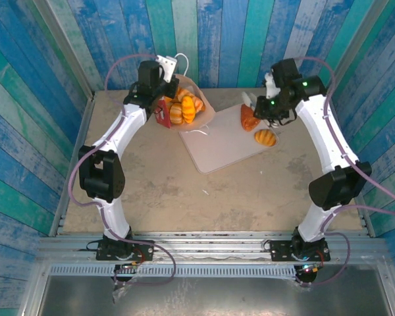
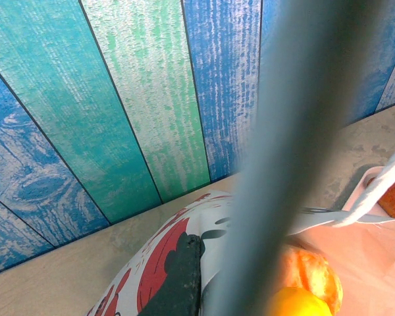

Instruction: Take the fake bread out of the paper bag

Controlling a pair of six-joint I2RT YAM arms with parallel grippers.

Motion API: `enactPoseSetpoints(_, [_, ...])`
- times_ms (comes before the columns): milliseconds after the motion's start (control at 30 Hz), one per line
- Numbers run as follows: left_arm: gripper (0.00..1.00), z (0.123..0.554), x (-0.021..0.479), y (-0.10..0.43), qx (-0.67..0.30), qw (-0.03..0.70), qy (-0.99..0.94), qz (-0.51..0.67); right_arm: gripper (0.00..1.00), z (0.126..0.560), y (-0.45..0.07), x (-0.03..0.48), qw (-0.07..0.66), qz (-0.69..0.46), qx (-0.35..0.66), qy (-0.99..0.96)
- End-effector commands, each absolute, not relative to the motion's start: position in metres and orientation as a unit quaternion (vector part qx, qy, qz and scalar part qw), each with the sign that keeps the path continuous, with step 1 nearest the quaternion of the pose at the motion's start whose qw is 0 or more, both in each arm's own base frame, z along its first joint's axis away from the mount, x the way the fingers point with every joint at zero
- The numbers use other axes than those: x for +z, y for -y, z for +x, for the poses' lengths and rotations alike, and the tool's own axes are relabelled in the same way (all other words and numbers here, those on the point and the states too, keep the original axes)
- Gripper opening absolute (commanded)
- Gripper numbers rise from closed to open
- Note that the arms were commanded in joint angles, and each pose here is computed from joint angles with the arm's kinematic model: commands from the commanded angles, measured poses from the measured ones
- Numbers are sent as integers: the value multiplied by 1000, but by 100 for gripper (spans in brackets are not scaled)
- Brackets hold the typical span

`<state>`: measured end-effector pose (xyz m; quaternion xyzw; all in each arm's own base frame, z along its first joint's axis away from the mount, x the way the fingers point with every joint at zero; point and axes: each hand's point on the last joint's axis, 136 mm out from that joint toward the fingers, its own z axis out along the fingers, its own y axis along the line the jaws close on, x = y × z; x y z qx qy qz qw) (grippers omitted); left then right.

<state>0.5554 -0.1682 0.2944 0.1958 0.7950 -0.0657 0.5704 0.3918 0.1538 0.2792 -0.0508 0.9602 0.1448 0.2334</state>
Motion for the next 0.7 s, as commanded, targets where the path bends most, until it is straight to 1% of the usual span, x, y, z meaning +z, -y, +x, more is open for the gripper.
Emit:
enactPoseSetpoints(0, [0,562,284,174,-74,564,-799,196,40,382,-185,313,265,-96,161,-946])
enactPoseSetpoints(167, [0,562,286,174,-76,566,-799,191,40,374,-230,333,300,-182,150,-924])
enactPoseSetpoints(267, [0,561,286,175,-79,567,-798,191,41,369,-255,336,302,-221,165,-913])
enactPoseSetpoints(400, [0,560,287,176,-85,568,-797,190,42,365,-280,324,281,-260,185,-905])
enactPoseSetpoints(667, [0,559,289,177,-93,569,-795,188,42,386,-293,283,244,-268,168,-917])
